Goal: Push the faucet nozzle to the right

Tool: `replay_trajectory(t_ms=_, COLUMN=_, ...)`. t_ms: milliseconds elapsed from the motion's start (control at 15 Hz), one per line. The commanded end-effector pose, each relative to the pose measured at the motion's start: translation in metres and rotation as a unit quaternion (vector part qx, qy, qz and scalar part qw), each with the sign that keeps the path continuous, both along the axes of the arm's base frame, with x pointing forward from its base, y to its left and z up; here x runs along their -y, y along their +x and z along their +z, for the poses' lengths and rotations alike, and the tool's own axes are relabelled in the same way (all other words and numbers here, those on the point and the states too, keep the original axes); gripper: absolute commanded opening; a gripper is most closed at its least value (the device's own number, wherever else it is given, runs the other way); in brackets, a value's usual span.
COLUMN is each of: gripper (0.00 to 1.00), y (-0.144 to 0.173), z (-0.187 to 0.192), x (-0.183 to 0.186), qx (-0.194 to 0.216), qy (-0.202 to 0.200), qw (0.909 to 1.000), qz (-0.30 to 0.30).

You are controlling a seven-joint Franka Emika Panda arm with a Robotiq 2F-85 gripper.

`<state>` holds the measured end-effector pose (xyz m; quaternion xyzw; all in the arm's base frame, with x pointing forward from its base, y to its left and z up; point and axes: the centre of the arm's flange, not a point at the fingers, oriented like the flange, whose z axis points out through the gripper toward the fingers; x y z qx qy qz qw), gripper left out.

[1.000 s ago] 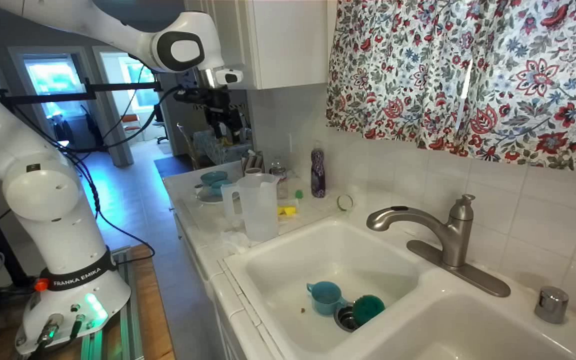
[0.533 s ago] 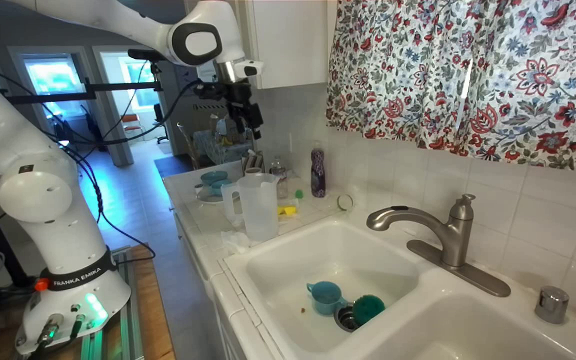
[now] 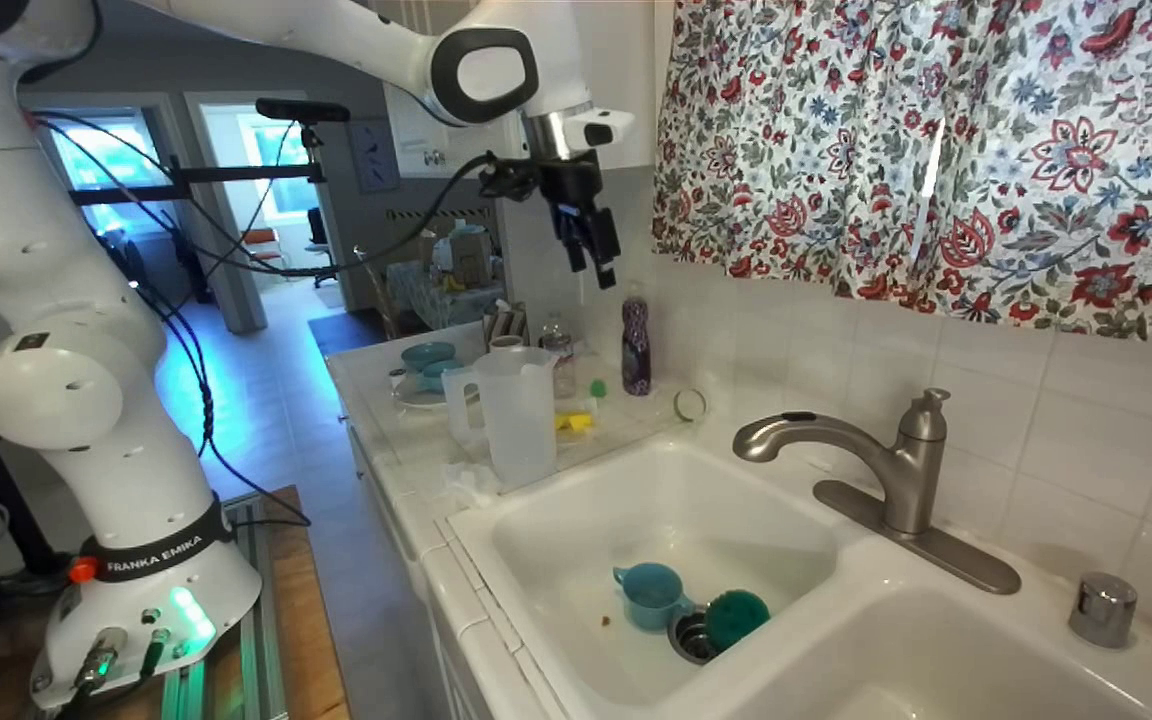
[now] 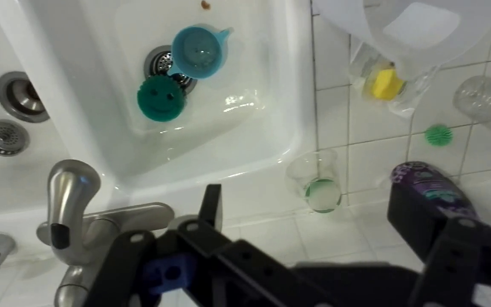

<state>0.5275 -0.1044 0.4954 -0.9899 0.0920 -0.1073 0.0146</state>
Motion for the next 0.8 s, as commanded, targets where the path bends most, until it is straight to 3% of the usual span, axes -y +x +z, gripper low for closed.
replay_trajectory(t_ms=0, gripper=1.00, y=0.037, z=-0.019, x=0.046, qx=-0.018, qy=-0.011, qw=0.9982, qz=-0.055)
replay_trajectory(t_ms=533, gripper=1.00, y=0.065, z=-0.062, x=0.142, qx=-0.062, qy=-0.063, qw=0.9908, qz=-0.102)
replay_trajectory(t_ms=733, gripper=1.00, y=0.068, z=-0.080, x=0.172, qx=-0.054, qy=-0.069, qw=0.9899, qz=-0.111)
